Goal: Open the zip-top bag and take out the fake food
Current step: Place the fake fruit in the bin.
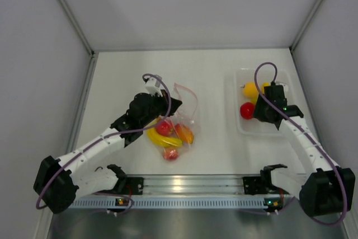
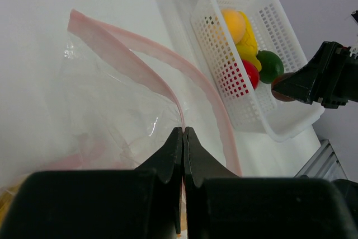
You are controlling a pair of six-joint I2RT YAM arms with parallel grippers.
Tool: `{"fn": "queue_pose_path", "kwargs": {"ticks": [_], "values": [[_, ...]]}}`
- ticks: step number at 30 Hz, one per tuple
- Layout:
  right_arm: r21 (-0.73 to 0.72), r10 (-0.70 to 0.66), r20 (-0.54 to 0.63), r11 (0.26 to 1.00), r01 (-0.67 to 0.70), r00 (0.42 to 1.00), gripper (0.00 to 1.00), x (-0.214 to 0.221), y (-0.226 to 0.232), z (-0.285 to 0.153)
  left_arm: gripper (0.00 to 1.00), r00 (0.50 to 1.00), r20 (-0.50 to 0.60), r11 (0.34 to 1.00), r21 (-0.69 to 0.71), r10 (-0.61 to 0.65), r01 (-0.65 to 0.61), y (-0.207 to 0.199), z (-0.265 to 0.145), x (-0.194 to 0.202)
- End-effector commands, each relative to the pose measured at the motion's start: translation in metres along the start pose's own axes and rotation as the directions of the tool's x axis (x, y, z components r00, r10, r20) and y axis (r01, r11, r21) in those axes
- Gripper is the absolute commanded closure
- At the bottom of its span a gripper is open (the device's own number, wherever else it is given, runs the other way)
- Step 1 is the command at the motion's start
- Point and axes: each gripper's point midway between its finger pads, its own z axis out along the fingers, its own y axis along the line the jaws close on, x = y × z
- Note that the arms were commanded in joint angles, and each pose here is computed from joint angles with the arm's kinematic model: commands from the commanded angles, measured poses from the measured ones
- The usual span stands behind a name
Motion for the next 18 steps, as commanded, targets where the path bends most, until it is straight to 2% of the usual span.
{"fn": "queue_pose_path", "kwargs": {"ticks": [1,3,4,7,9,13,14,16,17,18], "values": [[0.092,0.029,0.002,0.995,-0.029,1.0,0.47,0.008,-0.022,-0.004,1.0,0.999,0.022,0.999,0.042,0.026,-0.027,-0.014,-0.004,-0.017],[0.096,0.035,0.017,0.995,-0.036,0.999,0.44,0.008,-0.024,-0.006,1.0,0.999,0.02,0.998,0.05,0.031,-0.032,-0.016,-0.005,-0.018],[0.088,0.041,0.022,0.995,-0.043,0.999,0.3,0.008,-0.023,-0.006,1.0,0.999,0.015,0.997,0.063,0.036,-0.037,-0.019,-0.005,-0.019],[0.067,0.05,0.052,0.996,-0.054,0.997,0.18,0.001,-0.02,-0.012,1.0,0.999,0.0,0.995,0.09,0.046,-0.046,-0.026,-0.002,-0.019],[0.062,0.038,0.064,0.997,-0.042,0.997,0.16,-0.003,-0.02,-0.016,1.0,0.998,-0.01,0.992,0.109,0.059,-0.058,-0.03,-0.001,-0.02],[0.049,0.036,0.102,0.998,-0.041,0.994,0.04,-0.016,-0.019,-0.025,1.0,0.993,-0.051,0.979,0.176,0.111,-0.1,-0.038,0.005,-0.018],[0.033,0.033,0.119,0.999,-0.038,0.992,0.02,-0.02,-0.017,-0.027,1.0,0.99,-0.069,0.964,0.246,0.123,-0.102,-0.051,0.003,-0.022],[-0.021,0.058,0.191,0.998,-0.055,0.98,0.01,-0.037,-0.011,-0.042,1.0,0.984,-0.096,0.95,0.289,0.15,-0.117,-0.046,0.01,-0.03],[-0.054,0.081,0.219,0.996,-0.071,0.972,0.01,-0.043,-0.007,-0.049,1.0,0.977,-0.148,0.956,0.271,0.152,-0.108,-0.037,0.013,-0.027],[-0.163,0.109,0.272,0.984,-0.065,0.956,0.01,-0.055,0.009,-0.064,1.0,0.976,-0.121,0.944,0.299,0.182,-0.138,-0.047,0.014,-0.054]]}}
